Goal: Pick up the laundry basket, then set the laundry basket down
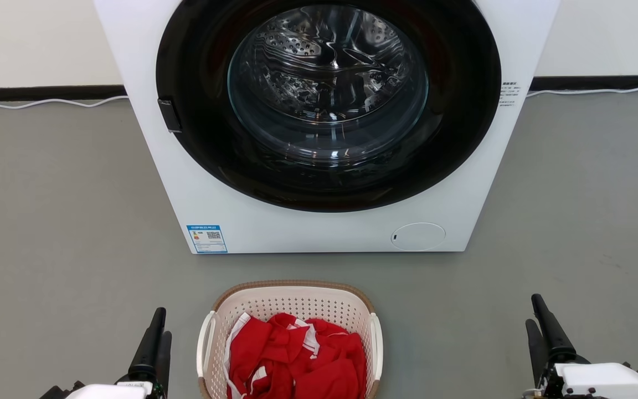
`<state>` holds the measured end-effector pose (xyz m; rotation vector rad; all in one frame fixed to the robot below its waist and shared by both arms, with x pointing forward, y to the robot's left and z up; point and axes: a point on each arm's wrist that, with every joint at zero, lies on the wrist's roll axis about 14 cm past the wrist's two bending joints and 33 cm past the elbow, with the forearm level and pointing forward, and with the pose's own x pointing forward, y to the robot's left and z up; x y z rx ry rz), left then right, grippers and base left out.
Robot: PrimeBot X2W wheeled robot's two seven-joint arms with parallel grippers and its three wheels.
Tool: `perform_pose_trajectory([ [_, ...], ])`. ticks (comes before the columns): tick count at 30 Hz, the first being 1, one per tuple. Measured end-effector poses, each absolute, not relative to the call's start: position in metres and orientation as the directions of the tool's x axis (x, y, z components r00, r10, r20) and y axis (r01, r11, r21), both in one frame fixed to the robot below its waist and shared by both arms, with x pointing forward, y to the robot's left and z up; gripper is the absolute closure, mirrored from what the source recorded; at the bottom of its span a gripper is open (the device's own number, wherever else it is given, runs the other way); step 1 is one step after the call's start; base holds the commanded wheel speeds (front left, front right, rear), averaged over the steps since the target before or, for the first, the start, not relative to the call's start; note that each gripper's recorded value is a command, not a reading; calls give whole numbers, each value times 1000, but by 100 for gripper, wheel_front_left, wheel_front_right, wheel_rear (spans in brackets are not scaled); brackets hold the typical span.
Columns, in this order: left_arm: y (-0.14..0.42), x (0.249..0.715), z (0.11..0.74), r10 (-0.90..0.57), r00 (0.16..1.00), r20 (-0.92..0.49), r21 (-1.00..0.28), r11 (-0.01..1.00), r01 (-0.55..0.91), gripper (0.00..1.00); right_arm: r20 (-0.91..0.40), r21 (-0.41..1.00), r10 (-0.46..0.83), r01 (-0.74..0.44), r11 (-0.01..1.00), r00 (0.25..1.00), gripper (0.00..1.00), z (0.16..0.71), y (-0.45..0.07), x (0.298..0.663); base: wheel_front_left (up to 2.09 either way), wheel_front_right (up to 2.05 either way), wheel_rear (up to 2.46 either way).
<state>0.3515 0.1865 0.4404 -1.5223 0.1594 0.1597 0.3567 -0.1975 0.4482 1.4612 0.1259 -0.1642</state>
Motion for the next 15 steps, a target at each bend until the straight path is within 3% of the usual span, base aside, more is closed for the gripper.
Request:
perform_pose_trajectory([
  [15, 192, 352, 442, 33, 980, -198, -952, 233, -200, 0, -171, 908, -28, 169, 384, 985, 0, 453, -194, 358, 0, 0, 0],
])
